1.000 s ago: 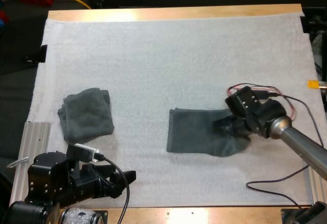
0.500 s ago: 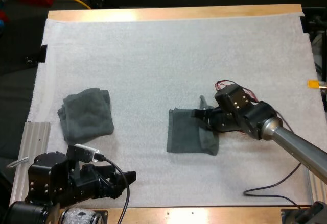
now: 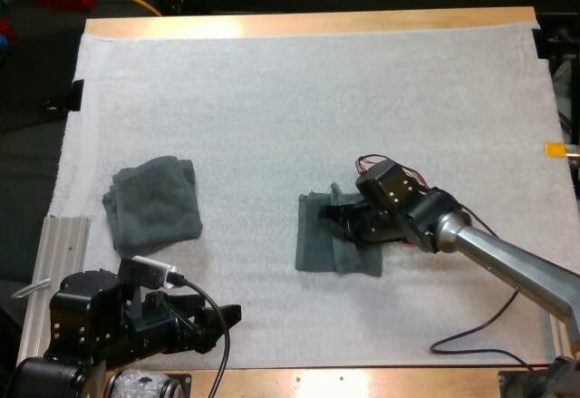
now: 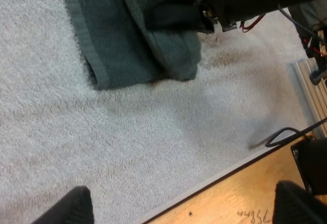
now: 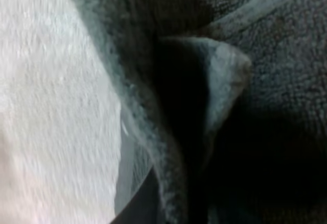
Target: Pick towel from pile, fold and stack
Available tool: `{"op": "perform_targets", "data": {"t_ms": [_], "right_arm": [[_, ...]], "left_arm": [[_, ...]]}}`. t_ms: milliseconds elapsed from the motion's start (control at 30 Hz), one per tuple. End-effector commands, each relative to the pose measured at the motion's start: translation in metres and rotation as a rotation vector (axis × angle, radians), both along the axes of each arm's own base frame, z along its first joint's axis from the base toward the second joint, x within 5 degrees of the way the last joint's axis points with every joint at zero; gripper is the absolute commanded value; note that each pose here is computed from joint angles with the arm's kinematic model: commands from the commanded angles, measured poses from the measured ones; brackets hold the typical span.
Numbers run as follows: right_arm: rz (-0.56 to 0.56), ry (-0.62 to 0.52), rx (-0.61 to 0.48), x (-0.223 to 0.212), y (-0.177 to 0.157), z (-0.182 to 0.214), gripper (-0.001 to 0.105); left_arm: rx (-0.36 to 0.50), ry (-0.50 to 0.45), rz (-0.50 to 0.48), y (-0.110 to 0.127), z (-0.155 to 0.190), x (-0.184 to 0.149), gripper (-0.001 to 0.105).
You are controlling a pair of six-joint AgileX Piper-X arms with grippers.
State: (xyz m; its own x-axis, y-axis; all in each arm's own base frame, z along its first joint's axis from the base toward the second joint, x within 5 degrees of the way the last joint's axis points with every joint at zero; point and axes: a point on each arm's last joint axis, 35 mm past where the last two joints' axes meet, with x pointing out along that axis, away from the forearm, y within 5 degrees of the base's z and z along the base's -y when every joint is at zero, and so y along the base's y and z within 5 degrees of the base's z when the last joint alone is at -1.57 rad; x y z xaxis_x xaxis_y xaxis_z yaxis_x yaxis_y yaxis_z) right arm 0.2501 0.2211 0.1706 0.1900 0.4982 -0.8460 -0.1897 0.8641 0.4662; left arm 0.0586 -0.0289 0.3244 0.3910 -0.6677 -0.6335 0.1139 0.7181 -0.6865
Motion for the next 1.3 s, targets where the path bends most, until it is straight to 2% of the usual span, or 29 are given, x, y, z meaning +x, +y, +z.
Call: {"op": "perform_targets", "data": {"t_ms": [0,133,433,533,600,633,767,833,900,1100,1267], "right_arm": [[-0.022,-0.014,0.004,0.002,0.001,-0.002,0.001],[-0.060,-0.009,0.002,0.005,0.003,-0.009,0.001],[-0.048,0.044,-0.023,0.005,0.006,-0.029,0.002],[-0.048,0.044,-0.023,0.005,0.006,-0.029,0.009],[-0.046,0.045,-0.019,0.005,0.006,-0.028,0.019],[-0.043,0.049,-0.015,0.005,0.007,-0.028,0.025],[-0.008,0.062,0.036,0.005,0.009,-0.027,0.061],[0.040,0.059,0.074,0.005,0.011,-0.025,0.069],[0.099,0.048,0.117,0.005,0.014,-0.022,0.071],[0.135,0.031,0.180,0.003,0.015,-0.008,0.070],[0.218,0.019,0.269,-0.004,0.030,-0.003,0.070]], "left_arm": [[-0.005,0.000,-0.010,0.000,0.002,-0.003,0.068],[0.003,0.009,-0.020,0.000,0.001,-0.005,0.068],[0.004,0.008,-0.022,0.000,0.001,-0.005,0.068],[0.005,0.007,-0.022,0.000,0.001,-0.005,0.068],[0.006,0.007,-0.022,0.000,0.001,-0.005,0.068],[0.007,0.007,-0.021,0.000,0.001,-0.004,0.068],[0.006,0.004,-0.021,0.000,0.001,-0.004,0.068],[0.006,0.004,-0.021,0.000,0.001,-0.004,0.068],[0.006,0.004,-0.021,0.000,0.001,-0.004,0.068],[0.010,0.004,-0.018,0.000,0.001,-0.004,0.068],[0.013,-0.007,-0.023,0.000,0.001,-0.004,0.068]]}}
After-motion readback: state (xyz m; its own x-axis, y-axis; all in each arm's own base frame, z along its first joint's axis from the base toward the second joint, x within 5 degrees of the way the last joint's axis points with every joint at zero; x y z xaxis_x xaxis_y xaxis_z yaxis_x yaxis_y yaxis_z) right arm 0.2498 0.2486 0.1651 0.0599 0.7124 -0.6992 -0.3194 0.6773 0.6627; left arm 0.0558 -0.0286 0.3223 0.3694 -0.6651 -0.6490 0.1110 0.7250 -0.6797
